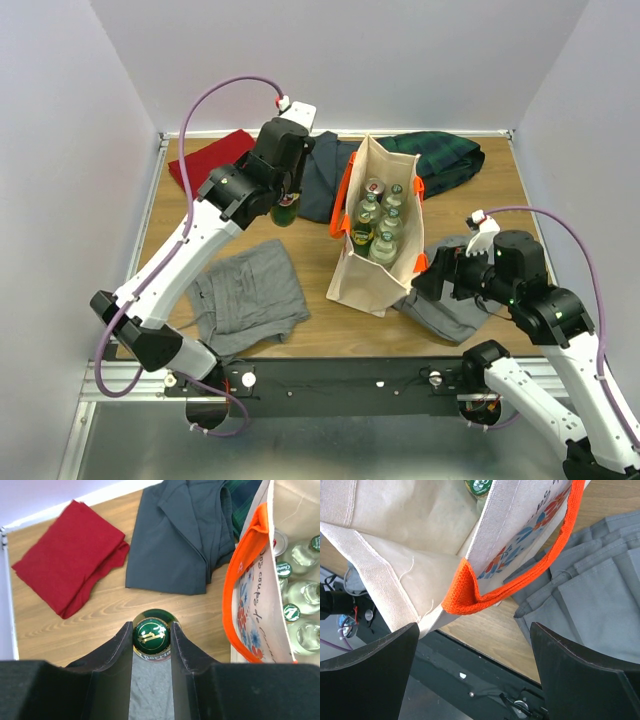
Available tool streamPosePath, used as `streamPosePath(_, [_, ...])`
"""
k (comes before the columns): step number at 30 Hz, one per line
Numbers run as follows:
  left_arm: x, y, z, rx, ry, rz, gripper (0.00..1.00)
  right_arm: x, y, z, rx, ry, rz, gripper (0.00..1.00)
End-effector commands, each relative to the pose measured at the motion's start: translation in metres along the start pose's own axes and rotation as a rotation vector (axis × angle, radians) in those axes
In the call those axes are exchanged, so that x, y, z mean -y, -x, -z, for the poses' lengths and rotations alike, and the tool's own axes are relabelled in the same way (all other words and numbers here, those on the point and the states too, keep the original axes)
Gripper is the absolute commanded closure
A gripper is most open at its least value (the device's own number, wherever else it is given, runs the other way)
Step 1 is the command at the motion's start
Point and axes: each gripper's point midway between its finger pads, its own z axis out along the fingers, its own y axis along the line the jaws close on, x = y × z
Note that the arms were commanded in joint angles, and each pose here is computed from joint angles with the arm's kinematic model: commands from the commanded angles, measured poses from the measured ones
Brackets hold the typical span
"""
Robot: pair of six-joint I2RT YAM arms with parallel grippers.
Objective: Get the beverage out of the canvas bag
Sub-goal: Place the drink at the center of the board.
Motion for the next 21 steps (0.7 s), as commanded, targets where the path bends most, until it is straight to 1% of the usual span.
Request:
streamPosePath(1, [-0.007,0.049,0.01,0.209,-0.041,0.133,1.0,0.008,-0.005,-0.003,-0.016,-0.038,-0.006,0.0])
streamPosePath(4, [-0.006,0.046,0.0,0.21,-0.042,0.138,1.0,0.008,-0.005,-0.004,-0.022,-0.037,-0.007,0.0])
streamPosePath(9, [-0.01,0.029,-0.023,0.185,-0.025,0.139,1.0,0.008,-0.005,-0.005,-0.033,-0.038,-0.005,0.0])
streamPosePath(10, [-0.01,0.03,-0.025,0.195,-0.025,0.144,1.0,0.008,-0.006,-0.006,-0.037,-0.038,-0.006,0.0])
streamPosePath(21, [-0.025,0.002,-0.065,0.14,-0.005,0.147,1.0,0.009,-0.006,-0.006,-0.034,-0.047,-0.008,0.0])
